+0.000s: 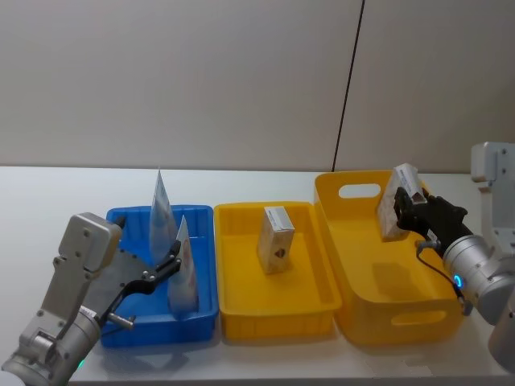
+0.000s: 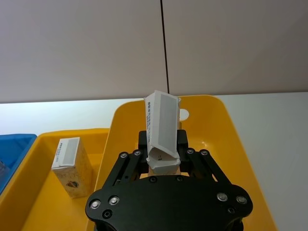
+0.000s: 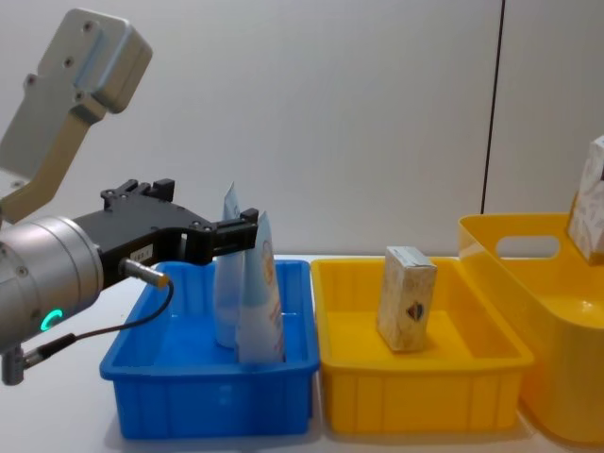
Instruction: Bimanual collaborative sorting of washing and personal care products
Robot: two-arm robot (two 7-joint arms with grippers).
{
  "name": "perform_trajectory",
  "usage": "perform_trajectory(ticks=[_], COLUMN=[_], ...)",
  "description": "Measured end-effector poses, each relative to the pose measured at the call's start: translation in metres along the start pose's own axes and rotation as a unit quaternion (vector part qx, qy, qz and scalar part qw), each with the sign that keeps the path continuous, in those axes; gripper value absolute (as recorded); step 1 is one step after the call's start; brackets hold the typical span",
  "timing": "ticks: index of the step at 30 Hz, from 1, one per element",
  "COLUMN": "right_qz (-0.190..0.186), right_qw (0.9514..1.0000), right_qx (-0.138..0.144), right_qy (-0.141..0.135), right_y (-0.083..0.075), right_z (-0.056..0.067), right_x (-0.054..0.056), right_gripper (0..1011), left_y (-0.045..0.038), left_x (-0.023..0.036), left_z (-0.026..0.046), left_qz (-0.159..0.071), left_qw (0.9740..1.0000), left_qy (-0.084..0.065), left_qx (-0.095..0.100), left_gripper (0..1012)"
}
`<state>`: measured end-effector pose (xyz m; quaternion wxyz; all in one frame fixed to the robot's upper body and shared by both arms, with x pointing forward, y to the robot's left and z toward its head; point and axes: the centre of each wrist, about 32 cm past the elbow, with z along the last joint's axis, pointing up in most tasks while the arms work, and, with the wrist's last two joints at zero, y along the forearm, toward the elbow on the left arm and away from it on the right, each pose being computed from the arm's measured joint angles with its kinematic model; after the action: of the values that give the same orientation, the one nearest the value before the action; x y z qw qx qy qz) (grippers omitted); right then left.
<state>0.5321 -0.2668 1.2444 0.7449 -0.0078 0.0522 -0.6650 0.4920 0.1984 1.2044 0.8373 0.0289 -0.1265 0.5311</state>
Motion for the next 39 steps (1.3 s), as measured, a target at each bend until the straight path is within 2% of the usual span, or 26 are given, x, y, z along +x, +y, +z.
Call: perform_trajectory(ticks=[4, 6, 12, 16, 26, 30, 39], right_qz=[0.0, 0.0, 0.001, 0.0, 0.001, 0.001, 0.001], right_qw=[1.0, 1.0, 1.0, 1.0, 1.0, 1.0, 1.0], right_qx=[-0.003, -0.003, -0.005, -0.006, -0.007, -0.008, -0.008], right_qy=[0.001, 0.002, 0.003, 0.003, 0.004, 0.004, 0.004], right_y=[0.0008, 0.0009, 0.0014, 0.0017, 0.0021, 0.0022, 0.0023], right_z=[-0.0009, -0.001, -0.0018, -0.0022, -0.0025, -0.0026, -0.0029], right_x=[0.0001, 0.0001, 0.0002, 0.0003, 0.0002, 0.0002, 0.0002], right_gripper=[311, 415, 590, 752, 1003, 1003, 1003], left_y=[0.0, 0.0, 0.0, 0.0, 0.0, 0.0, -0.0021], left_x=[0.0, 0.0, 0.0, 0.0, 0.0001, 0.0003, 0.0022], left_z=[0.0, 0.0, 0.0, 0.0, 0.0, 0.0003, 0.004], left_qz=[0.0, 0.0, 0.0, 0.0, 0.0, 0.0, -0.006], left_qw=[1.0, 1.0, 1.0, 1.0, 1.0, 1.0, 0.9998], left_qy=[0.0, 0.0, 0.0, 0.0, 0.0, 0.0, -0.002], left_qx=[0.0, 0.0, 0.0, 0.0, 0.0, -0.001, -0.017], left_gripper=[1001, 1001, 1001, 1001, 1001, 1001, 1002])
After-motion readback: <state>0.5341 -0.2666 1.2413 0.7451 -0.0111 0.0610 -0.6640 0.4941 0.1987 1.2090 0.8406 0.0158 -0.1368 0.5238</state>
